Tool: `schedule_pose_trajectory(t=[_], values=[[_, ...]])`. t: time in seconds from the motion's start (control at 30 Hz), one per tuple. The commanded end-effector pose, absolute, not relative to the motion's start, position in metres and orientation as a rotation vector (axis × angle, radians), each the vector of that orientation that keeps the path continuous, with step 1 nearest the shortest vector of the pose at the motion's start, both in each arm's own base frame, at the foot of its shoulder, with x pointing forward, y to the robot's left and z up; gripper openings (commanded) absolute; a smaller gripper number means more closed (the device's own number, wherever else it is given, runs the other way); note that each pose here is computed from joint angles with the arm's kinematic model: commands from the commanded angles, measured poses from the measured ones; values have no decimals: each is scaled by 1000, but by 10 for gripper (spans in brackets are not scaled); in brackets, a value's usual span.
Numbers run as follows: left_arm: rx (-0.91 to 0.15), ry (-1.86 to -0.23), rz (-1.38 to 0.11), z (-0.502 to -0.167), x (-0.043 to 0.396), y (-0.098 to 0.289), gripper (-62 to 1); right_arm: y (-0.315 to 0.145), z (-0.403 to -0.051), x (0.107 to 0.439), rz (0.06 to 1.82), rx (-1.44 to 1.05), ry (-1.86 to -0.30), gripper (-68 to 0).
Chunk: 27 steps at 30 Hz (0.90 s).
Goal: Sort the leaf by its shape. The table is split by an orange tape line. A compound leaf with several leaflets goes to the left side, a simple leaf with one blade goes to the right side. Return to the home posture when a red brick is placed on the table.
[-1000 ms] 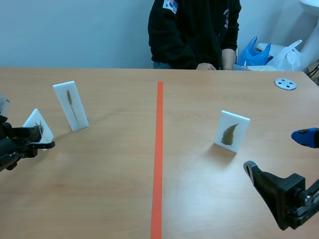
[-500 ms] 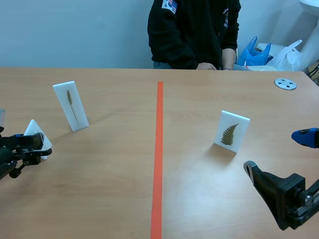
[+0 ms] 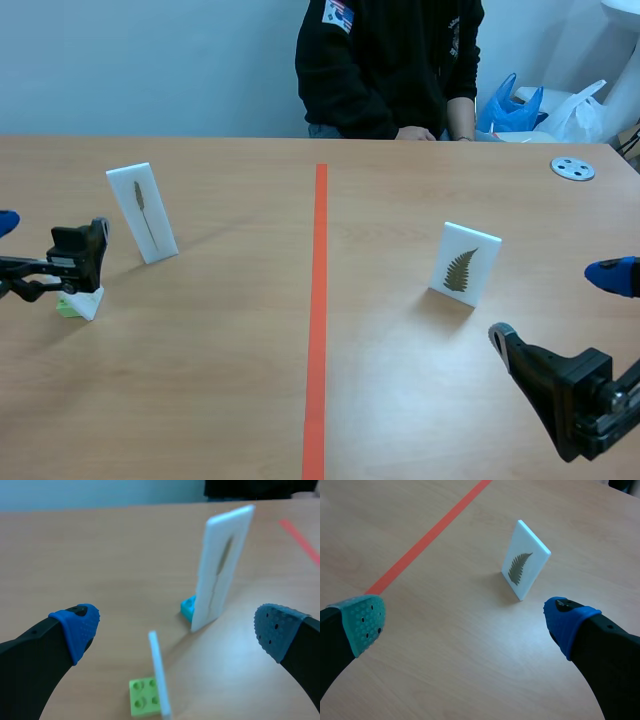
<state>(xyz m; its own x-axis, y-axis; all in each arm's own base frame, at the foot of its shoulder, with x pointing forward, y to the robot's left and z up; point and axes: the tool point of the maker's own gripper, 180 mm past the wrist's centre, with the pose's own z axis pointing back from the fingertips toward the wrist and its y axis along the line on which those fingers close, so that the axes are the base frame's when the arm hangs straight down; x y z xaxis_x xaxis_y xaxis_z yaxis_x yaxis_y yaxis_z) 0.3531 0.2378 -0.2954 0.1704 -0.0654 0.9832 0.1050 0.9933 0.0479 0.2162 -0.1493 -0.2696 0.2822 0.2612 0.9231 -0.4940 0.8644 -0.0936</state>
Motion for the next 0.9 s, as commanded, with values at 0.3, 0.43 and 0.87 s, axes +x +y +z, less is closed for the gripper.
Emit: schedule_pose_trajectory(t=[0.3, 0.43, 0.87], values=[[-155, -1467, -334, -224, 312, 167, 14, -147, -258, 222, 517, 230, -1227, -12], [-234, -1442, -398, -220, 284, 139, 14, -147, -258, 222, 517, 230, -1227, -12], [-394, -1281, -428, -234, 210, 96, 14, -147, -258, 222, 517, 230, -1227, -12]])
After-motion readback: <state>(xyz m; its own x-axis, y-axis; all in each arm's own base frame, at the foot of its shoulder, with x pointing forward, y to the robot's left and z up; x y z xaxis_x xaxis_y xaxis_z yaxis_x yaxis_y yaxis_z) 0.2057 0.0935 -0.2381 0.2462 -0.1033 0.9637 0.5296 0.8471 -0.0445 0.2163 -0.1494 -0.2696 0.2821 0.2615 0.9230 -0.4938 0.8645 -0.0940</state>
